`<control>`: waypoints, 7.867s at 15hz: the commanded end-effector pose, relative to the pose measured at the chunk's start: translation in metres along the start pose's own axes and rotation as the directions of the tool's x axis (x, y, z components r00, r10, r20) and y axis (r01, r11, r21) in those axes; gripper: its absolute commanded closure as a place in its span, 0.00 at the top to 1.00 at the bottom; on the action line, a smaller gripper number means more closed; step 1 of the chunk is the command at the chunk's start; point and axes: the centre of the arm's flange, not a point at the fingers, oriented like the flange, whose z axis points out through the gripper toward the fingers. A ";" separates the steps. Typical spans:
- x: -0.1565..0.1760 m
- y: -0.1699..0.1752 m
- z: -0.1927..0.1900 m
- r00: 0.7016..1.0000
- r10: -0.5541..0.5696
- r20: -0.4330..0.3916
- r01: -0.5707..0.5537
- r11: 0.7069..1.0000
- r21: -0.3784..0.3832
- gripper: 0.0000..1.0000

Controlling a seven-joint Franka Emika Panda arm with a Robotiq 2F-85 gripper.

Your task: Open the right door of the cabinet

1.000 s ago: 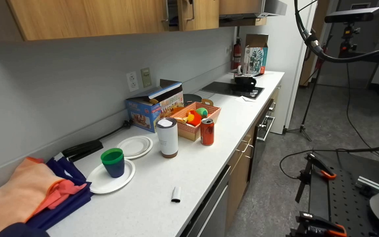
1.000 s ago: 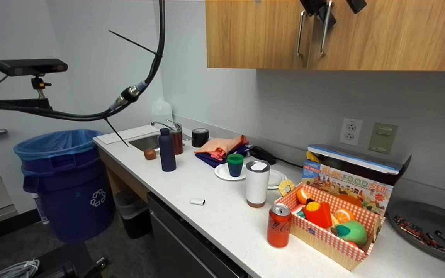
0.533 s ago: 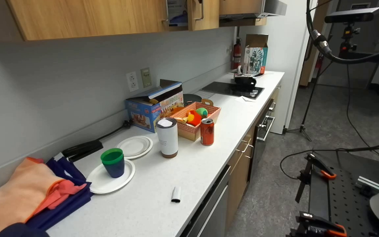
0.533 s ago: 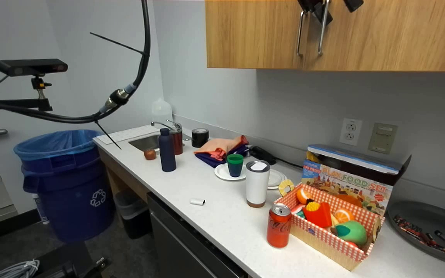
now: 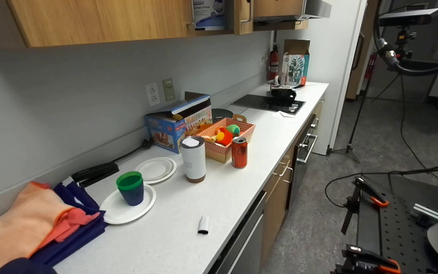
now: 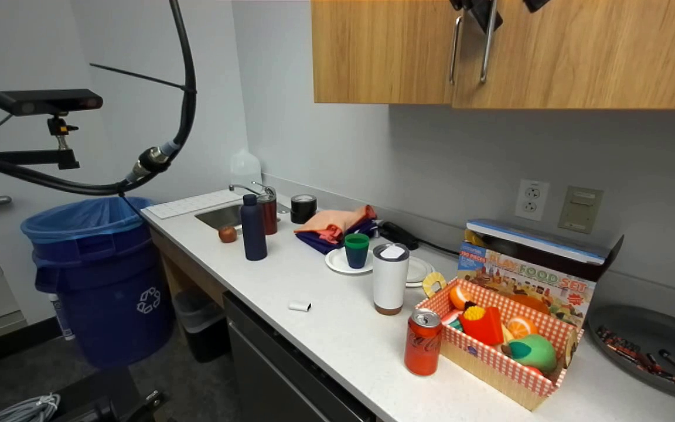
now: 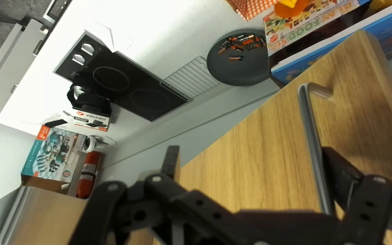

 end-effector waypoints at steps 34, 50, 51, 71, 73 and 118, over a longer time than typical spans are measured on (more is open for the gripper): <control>-0.069 0.113 -0.005 0.958 0.151 -0.242 -0.121 0.983 0.137 1.00; -0.092 0.212 0.006 0.923 0.212 -0.322 -0.209 0.977 0.044 1.00; -0.094 0.217 0.006 0.920 0.214 -0.329 -0.209 0.977 0.053 1.00; -0.189 0.415 0.004 0.686 0.415 -0.598 -0.543 0.839 -0.040 1.00; -0.196 0.434 -0.014 0.641 0.422 -0.641 -0.617 0.781 -0.102 1.00; -0.136 0.325 -0.122 0.841 0.426 -0.333 -0.432 0.900 0.062 1.00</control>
